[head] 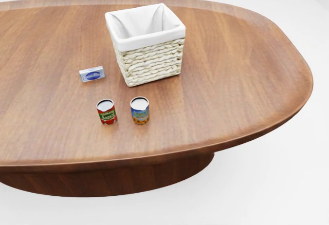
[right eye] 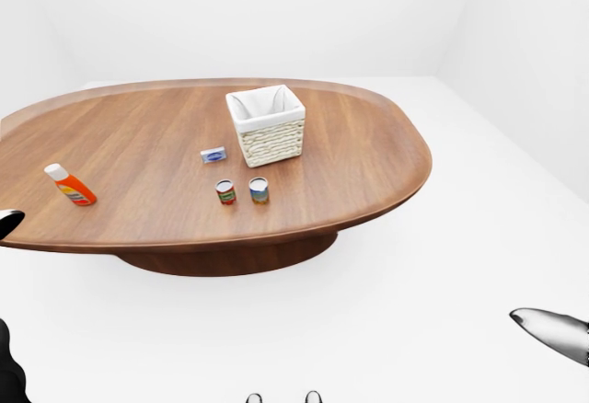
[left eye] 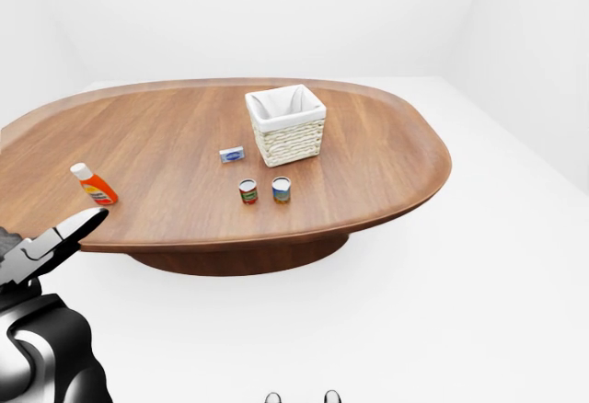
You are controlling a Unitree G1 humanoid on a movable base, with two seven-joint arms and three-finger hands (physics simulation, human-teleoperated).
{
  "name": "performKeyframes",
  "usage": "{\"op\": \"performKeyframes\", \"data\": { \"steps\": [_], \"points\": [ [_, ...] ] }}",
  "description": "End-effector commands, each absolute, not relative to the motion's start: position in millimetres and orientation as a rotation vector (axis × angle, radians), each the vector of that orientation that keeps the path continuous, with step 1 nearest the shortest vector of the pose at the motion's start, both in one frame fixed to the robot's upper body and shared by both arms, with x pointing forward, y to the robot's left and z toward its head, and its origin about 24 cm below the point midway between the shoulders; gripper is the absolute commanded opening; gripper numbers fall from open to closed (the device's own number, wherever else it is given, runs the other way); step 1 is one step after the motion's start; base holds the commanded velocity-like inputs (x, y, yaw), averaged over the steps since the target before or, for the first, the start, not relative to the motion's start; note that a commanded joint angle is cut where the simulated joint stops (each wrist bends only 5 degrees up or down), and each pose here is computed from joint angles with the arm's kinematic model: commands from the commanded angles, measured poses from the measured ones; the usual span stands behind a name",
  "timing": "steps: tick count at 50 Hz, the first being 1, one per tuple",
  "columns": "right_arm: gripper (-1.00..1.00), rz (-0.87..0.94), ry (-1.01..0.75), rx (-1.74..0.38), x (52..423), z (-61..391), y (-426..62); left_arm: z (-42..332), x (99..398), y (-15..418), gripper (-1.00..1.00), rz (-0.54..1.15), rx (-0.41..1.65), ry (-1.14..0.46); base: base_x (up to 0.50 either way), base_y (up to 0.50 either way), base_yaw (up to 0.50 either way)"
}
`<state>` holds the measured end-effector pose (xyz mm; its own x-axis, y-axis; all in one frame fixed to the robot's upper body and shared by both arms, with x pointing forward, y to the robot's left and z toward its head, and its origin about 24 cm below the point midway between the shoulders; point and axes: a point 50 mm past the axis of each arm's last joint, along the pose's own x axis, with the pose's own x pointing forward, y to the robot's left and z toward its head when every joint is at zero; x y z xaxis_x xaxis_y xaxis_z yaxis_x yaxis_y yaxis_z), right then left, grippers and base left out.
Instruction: Pick up the tomato sauce, and put it in the basket.
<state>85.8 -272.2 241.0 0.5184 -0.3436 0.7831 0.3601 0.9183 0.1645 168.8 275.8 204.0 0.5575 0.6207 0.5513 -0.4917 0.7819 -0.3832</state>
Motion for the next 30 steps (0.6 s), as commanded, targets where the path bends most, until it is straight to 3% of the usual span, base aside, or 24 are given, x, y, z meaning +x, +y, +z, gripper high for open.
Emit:
{"op": "performKeyframes", "data": {
  "steps": [1,15,30],
  "points": [
    [1.00,-0.419,-0.930,-0.026,86.8,240.1,-270.7,204.2,168.3,276.0,1.00,0.661,-0.199,-0.727,0.00,-0.50,0.00],
    [1.00,-0.420,-0.914,-0.034,88.8,237.4,-271.1,203.4,169.0,275.4,1.00,0.659,-0.198,-0.722,0.00,-0.48,0.00],
    [1.00,-0.404,-0.908,-0.070,92.6,237.4,-266.5,201.5,170.3,275.2,1.00,0.655,-0.197,-0.712,0.08,0.00,0.00]
  ]
}}
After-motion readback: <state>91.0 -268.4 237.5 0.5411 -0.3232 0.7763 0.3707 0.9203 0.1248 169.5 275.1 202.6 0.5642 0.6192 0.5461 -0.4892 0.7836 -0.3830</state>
